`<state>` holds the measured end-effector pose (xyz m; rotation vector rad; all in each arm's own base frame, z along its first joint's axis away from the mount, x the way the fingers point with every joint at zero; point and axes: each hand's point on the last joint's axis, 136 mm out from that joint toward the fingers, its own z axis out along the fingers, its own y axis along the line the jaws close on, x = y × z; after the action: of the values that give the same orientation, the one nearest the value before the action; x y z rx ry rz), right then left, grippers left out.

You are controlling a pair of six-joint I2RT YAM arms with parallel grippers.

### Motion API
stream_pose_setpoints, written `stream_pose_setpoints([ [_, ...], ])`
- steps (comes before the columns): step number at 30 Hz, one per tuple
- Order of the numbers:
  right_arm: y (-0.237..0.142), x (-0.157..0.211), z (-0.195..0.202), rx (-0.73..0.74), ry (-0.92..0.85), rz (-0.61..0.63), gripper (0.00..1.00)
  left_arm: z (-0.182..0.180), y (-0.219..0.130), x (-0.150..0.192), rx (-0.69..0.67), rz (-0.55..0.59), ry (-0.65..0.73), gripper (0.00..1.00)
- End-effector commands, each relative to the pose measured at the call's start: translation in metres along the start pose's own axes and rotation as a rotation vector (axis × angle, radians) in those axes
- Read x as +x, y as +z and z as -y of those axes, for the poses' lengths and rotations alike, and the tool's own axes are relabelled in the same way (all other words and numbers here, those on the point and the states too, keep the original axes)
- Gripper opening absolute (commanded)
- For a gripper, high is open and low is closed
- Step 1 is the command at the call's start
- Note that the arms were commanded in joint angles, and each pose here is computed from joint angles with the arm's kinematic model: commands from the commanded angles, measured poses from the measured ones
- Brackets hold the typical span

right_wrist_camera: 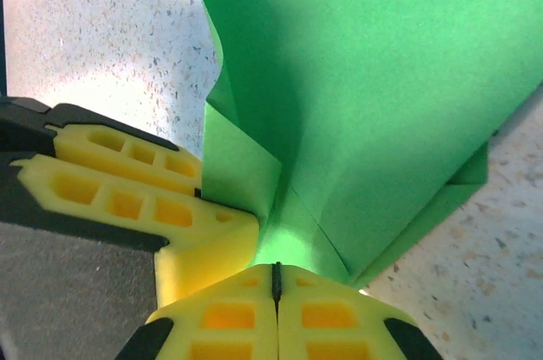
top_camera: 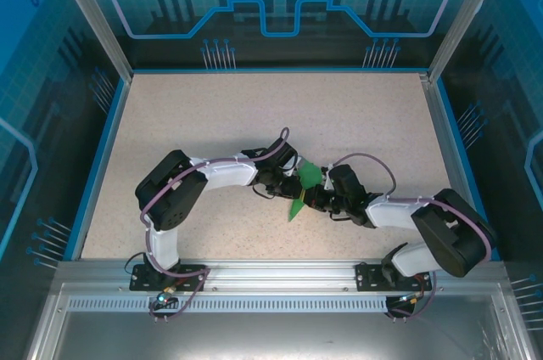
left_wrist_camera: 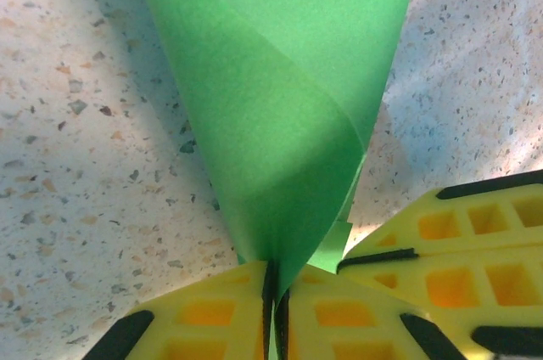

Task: Fold a paper plane with a square sheet of paper (pick it up from the middle)
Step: Fold the wing for the fifth time at the center of the table.

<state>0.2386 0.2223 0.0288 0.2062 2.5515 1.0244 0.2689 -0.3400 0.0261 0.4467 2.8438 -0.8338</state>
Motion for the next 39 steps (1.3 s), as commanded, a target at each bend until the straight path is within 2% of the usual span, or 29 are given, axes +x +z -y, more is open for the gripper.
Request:
stream_pose_setpoints([
  [1, -0.004, -0.001, 0.005, 0.039, -0.011, -0.002, 0.06, 0.003, 0.004, 0.002, 0.002, -0.022, 0.025, 0.14],
  [20, 0.008, 0.006, 0.018, 0.071, 0.008, -0.041, 0.05, 0.024, -0.011, -0.006, 0.066, 0.0, 0.022, 0.14],
  [35, 0.008, 0.013, 0.026, 0.094, 0.008, -0.063, 0.02, 0.035, -0.008, -0.008, 0.123, -0.005, -0.001, 0.14],
  [39, 0.007, 0.013, 0.025, 0.086, 0.006, -0.059, 0.0, 0.03, -0.003, -0.004, 0.108, -0.018, -0.007, 0.06],
])
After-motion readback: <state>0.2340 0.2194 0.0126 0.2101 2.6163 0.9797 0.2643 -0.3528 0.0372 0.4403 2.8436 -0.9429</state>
